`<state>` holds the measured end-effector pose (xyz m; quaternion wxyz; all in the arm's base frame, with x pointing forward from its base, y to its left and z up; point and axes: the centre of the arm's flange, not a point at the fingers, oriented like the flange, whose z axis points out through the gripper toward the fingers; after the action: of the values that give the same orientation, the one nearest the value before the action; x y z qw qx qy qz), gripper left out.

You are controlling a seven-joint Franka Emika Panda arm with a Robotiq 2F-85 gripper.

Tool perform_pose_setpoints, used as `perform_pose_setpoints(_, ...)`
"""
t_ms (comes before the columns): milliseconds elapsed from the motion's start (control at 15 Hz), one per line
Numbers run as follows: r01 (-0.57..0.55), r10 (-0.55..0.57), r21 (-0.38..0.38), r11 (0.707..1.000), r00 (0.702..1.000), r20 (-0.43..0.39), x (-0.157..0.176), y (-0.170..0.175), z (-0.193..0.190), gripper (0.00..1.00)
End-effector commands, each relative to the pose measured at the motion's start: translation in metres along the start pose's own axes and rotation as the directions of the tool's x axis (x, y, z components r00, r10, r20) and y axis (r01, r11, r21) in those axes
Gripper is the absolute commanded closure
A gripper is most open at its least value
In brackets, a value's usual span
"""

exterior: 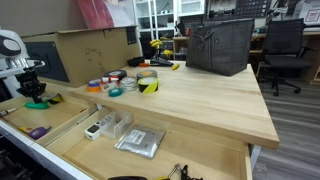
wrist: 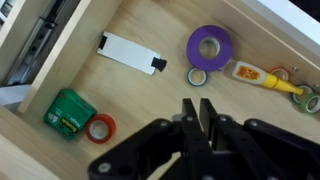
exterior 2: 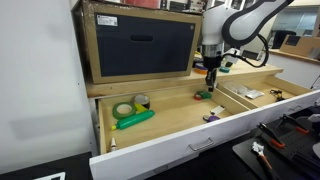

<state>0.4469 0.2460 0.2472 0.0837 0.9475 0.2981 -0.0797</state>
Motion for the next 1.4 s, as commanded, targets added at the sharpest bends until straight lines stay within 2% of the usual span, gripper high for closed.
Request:
perform_pose_setpoints(0, -0.005, 0.005, 0.000, 1.000, 1.000, -0.001, -0.001, 0.002, 0.000, 0.85)
perform_pose_setpoints(467, -0.008, 0.008, 0.001, 1.000, 1.000, 0.000, -0.001, 0.004, 0.001, 0.85)
perform_pose_setpoints(533, 0.000, 0.000, -0.002, 1.000, 1.000, 0.003, 0.001, -0.001, 0.003, 0.60)
perform_pose_setpoints(600, 0.010, -0.010, 0.010, 1.000, 1.000, -0.018, -0.010, 0.001, -0.001, 0.59)
perform_pose_setpoints(800, 0.010, -0.010, 0.001, 1.000, 0.999, -0.051, -0.043, 0.031, -0.003, 0.38)
perform_pose_setpoints(1133, -0.074, 0.075, 0.013, 0.997, 0.991, -0.110, -0.099, 0.121, -0.016, 0.01)
perform_pose_setpoints(1333, -0.146, 0.149, 0.032, 0.989, 0.979, -0.141, -0.125, 0.174, -0.026, 0.00)
